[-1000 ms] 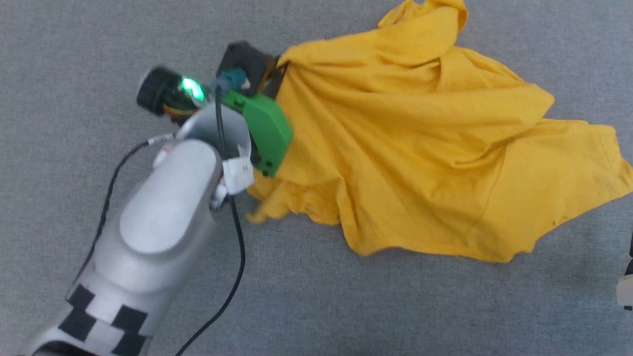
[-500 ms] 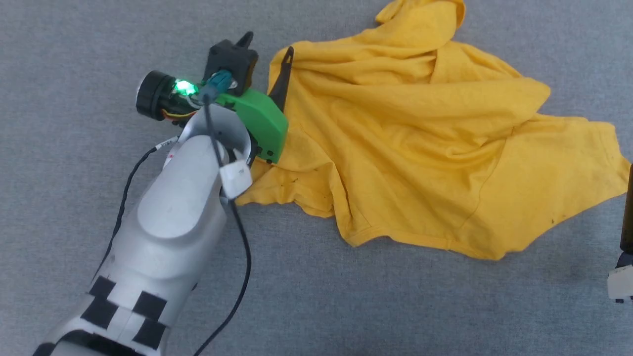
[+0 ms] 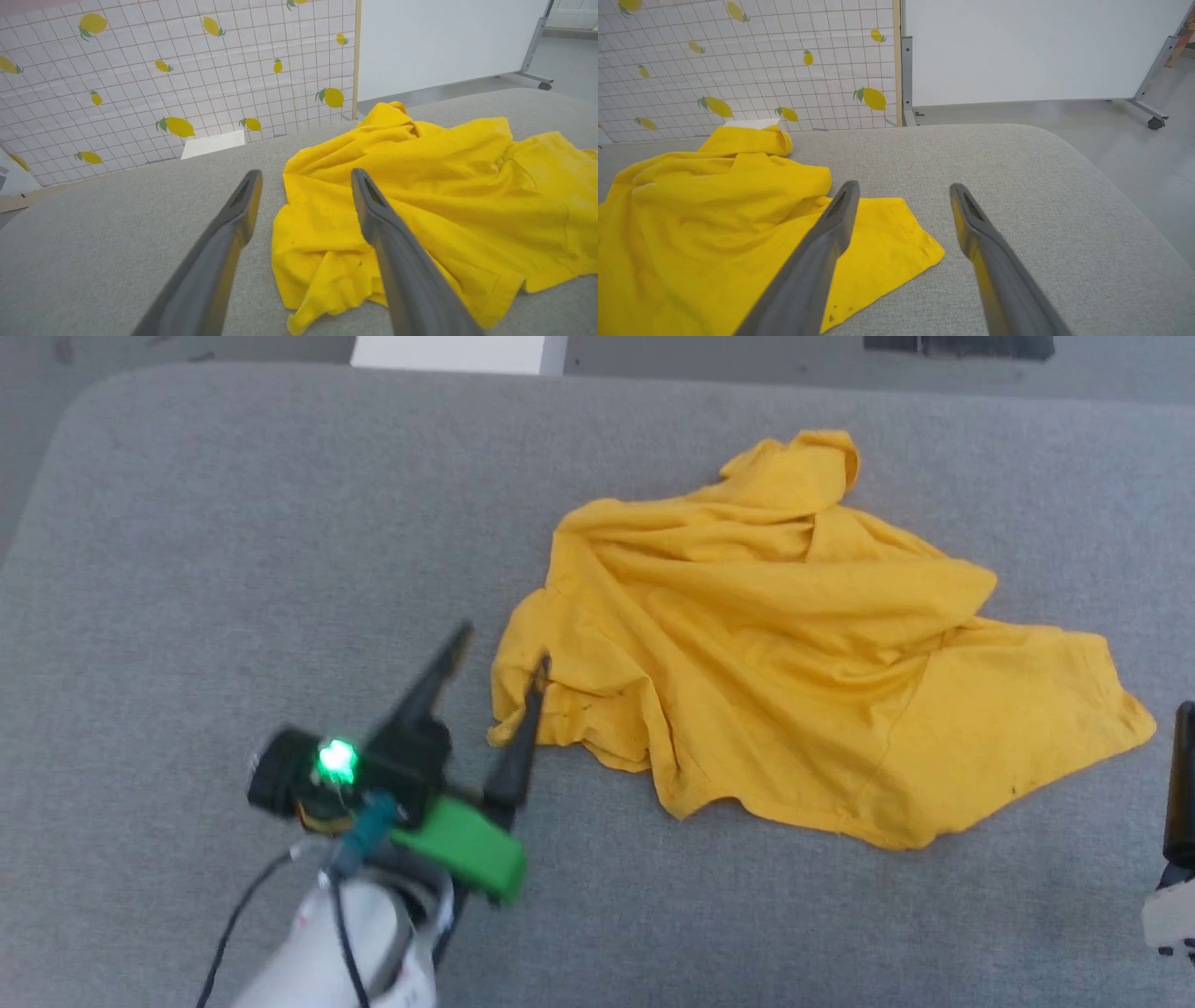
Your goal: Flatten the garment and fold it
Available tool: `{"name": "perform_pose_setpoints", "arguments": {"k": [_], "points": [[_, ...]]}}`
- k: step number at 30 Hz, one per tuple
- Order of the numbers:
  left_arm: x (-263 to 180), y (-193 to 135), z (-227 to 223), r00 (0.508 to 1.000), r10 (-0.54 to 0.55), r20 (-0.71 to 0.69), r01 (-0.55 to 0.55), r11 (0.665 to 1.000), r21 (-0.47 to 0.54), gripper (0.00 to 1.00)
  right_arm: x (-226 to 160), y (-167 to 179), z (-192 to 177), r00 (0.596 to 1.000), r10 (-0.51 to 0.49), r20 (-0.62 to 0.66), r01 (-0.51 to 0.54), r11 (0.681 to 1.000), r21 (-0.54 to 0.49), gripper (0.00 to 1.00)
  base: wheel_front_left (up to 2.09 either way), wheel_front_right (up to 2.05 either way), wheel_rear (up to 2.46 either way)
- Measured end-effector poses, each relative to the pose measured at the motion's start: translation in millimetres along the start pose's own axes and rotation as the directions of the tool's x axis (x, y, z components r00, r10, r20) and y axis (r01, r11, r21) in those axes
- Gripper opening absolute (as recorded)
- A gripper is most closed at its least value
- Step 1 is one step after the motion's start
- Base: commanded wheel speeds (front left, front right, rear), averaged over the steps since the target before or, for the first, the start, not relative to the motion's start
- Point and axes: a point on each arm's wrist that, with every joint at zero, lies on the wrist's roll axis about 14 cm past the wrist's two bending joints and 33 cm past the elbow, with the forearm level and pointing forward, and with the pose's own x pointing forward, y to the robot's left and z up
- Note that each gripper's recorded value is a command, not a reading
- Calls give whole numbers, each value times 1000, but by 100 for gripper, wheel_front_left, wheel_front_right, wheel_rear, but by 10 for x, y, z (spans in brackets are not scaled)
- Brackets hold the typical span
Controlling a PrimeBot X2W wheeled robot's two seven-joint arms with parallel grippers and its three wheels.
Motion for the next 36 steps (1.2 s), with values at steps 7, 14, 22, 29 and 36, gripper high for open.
{"name": "perform_pose_setpoints", "arguments": {"k": [7,14,22,29,36], "points": [[-282,-249,-457,971,-122,-205,137,989,60,100,18,101,-3,999,31,-7,-31,999,8,100,0,0,0],[-175,-91,-903,923,-130,-361,181,977,111,100,95,142,-75,999,39,-33,-39,999,2,100,0,0,0],[-71,-223,-1116,892,-207,-402,259,962,80,0,109,66,-159,998,15,-59,-15,1000,-5,100,0,0,0],[-81,-164,-859,925,-179,-334,223,970,98,0,108,54,-116,999,12,-46,-12,1000,-1,100,0,0,0],[-765,47,-1020,863,-85,-498,146,986,85,0,114,118,-99,999,31,-39,-31,999,17,100,0,0,0]]}}
